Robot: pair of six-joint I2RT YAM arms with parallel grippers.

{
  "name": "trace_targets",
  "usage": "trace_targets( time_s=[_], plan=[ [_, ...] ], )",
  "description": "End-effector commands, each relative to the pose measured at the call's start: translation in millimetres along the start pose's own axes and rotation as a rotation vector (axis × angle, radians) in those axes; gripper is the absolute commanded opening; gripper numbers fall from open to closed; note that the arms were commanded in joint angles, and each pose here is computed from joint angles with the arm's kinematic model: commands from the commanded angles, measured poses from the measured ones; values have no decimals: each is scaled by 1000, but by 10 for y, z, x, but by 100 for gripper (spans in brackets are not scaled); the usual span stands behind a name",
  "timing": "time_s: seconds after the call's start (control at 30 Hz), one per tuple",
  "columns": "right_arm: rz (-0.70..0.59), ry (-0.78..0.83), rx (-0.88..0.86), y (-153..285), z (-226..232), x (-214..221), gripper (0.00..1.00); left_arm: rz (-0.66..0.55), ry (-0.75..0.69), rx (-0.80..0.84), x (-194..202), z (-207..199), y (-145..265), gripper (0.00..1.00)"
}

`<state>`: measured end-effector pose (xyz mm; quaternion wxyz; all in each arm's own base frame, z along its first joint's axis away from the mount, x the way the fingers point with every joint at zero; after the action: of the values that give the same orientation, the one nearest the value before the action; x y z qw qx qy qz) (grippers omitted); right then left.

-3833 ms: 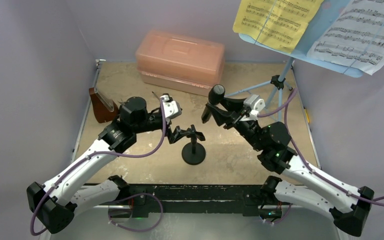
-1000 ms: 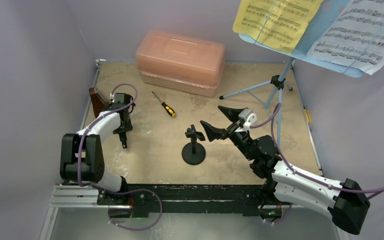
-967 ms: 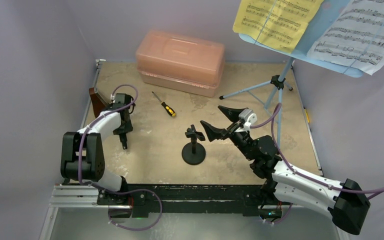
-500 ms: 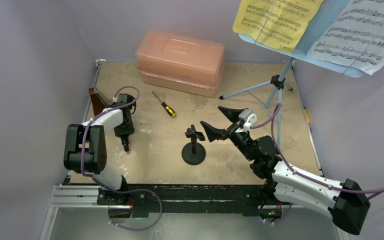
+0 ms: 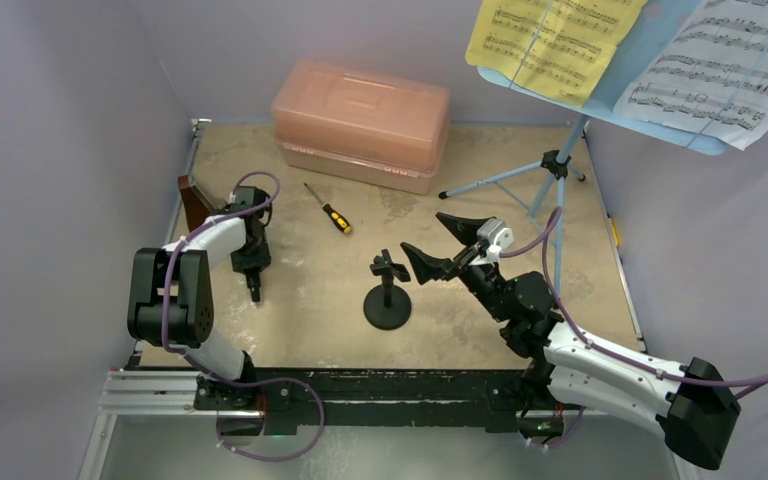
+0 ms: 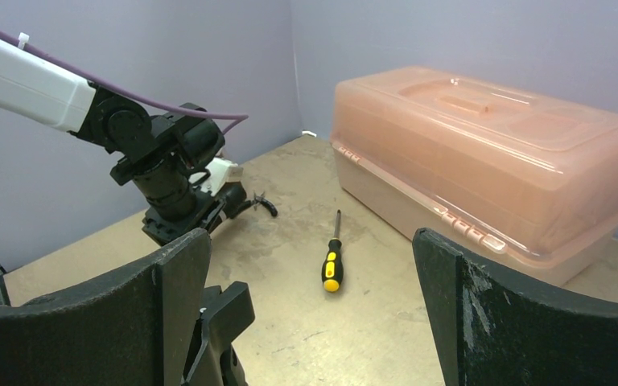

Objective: Pack up the instrument practice props
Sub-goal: Place the microphone at the center of the board.

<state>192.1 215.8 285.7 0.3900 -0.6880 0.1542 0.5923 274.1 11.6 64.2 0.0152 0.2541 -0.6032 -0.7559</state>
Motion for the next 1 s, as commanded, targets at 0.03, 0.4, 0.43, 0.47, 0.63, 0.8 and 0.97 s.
trace_targets(
  time_s=[0.03, 0.4, 0.43, 0.47, 0.63, 0.8, 0.97],
  plan=[
    [-52, 3, 22, -18, -25, -111, 98, 8, -44, 80, -27, -152, 2, 26],
    [-52, 6, 25, -15, -33, -109, 98, -31, -53, 57, -113, -122, 61, 35],
    [-51, 6, 25, -12, -32, -106, 98, -34, -57, 57, -122, -120, 62, 36],
    [-53, 6, 27, -13, -36, -108, 98, -36, -59, 59, -130, -122, 66, 37],
    [-52, 6, 26, -14, -33, -104, 98, -41, -82, 65, -159, -130, 77, 42],
    [-49, 8, 27, -20, -35, -96, 98, -61, -85, 80, -197, -136, 116, 44],
    [-50, 10, 31, -19, -40, -100, 98, -146, -68, 119, -324, -138, 312, 44]
  ],
)
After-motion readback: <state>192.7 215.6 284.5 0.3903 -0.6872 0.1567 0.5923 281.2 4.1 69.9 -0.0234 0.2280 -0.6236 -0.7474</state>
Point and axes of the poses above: each gripper's point midway between its finger pads, its own y axis back along the fingers, its own z axis along the line the jaws close on, x = y × z, the point moved 5 cm from there along y, back along the fingers, and after that the axes turned 5 degrees about y, right-handed, at the moved point
